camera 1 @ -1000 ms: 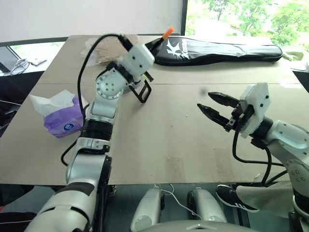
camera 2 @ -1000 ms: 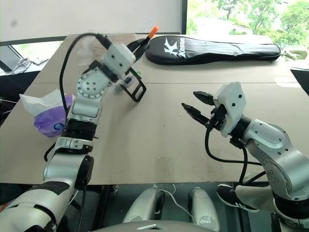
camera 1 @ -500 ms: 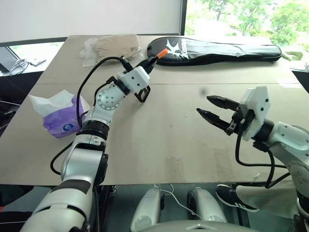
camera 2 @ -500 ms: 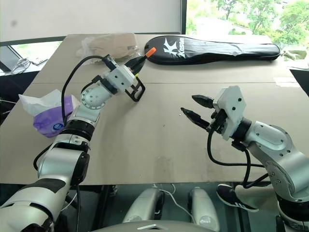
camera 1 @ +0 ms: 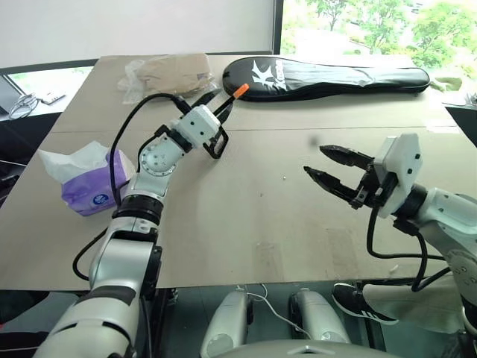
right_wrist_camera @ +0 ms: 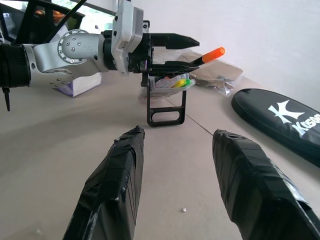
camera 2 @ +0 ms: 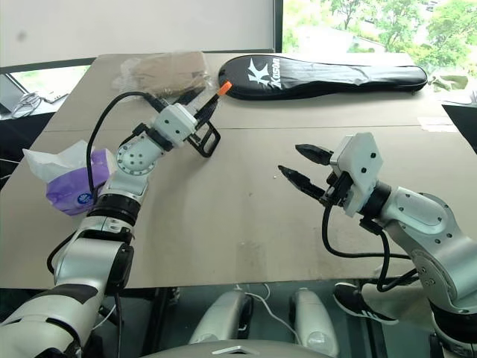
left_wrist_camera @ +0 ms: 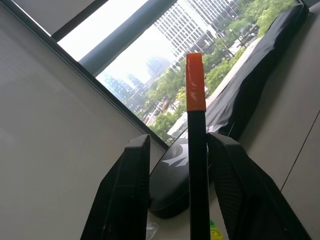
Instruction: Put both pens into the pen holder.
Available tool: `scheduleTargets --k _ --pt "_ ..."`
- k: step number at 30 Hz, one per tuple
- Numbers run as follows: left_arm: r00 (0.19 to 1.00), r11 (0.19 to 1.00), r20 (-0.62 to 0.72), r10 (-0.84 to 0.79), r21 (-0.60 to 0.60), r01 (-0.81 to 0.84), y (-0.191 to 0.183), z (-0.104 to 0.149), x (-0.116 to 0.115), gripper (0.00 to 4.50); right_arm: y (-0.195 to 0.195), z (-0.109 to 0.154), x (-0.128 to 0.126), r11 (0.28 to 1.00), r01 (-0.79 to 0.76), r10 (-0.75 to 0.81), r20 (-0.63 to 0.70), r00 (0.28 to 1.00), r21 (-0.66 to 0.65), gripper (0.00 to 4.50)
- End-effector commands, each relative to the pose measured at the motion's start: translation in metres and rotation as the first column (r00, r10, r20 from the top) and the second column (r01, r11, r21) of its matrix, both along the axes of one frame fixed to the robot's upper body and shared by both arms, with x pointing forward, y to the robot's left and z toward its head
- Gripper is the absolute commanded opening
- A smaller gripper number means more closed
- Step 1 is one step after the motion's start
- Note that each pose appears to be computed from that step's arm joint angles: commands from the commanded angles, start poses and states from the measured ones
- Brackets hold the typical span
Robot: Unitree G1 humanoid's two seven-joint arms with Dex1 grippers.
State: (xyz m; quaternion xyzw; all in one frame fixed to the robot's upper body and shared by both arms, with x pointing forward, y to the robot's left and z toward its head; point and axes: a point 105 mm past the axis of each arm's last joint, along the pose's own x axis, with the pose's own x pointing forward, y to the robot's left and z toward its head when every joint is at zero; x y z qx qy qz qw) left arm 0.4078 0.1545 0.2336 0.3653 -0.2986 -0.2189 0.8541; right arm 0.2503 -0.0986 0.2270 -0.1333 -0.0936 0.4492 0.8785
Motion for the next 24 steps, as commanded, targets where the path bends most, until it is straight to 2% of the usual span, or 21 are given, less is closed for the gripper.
scheduleTargets --k 1,6,9,11,12,14,17,20,24 --pt "0.994 0.998 0.108 -0.032 -0.058 0.039 -0.003 0.028 -0.018 3.59 -0.002 0.012 -0.004 1.000 -0.010 0.009 0.060 0.998 0.015 2.33" --pt "0.983 0.980 0.118 -0.141 -0.128 0.155 -0.015 0.043 -0.050 3.59 -0.009 0.011 0.005 0.999 0.015 -0.016 0.017 1.000 0.037 2.33" --pt "0.971 0.947 0.012 -0.237 -0.222 0.234 -0.022 0.040 -0.074 3.67 -0.016 0.002 0.011 0.999 0.040 -0.040 -0.001 0.999 -0.011 3.19" --pt "0.948 0.925 -0.122 -0.294 -0.285 0.251 -0.025 0.023 -0.089 3.67 -0.020 0.000 0.013 0.998 0.057 -0.057 0.004 0.998 -0.021 4.22" --pt "0.930 0.918 -0.197 -0.311 -0.316 0.240 -0.024 0.012 -0.095 3.67 -0.023 0.000 0.014 0.997 0.067 -0.067 0.006 0.998 -0.025 4.42" --pt "0.872 0.927 -0.404 -0.277 -0.350 0.133 -0.012 -0.025 -0.103 3.67 -0.033 -0.005 0.016 0.992 0.107 -0.106 0.015 0.994 -0.068 4.42" --pt "0.788 0.944 -0.591 -0.170 -0.328 -0.043 0.012 -0.062 -0.114 3.67 -0.050 -0.015 0.015 0.983 0.145 -0.146 -0.008 0.989 -0.115 4.42" --pt "0.687 0.925 -0.713 -0.139 -0.342 -0.167 0.035 -0.092 -0.139 3.67 -0.075 -0.030 0.013 0.965 0.198 -0.210 -0.054 0.976 -0.173 4.42" --pt "0.638 0.899 -0.760 -0.123 -0.357 -0.252 0.049 -0.103 -0.151 3.67 -0.090 -0.040 0.013 0.949 0.251 -0.269 -0.074 0.960 -0.190 4.42"
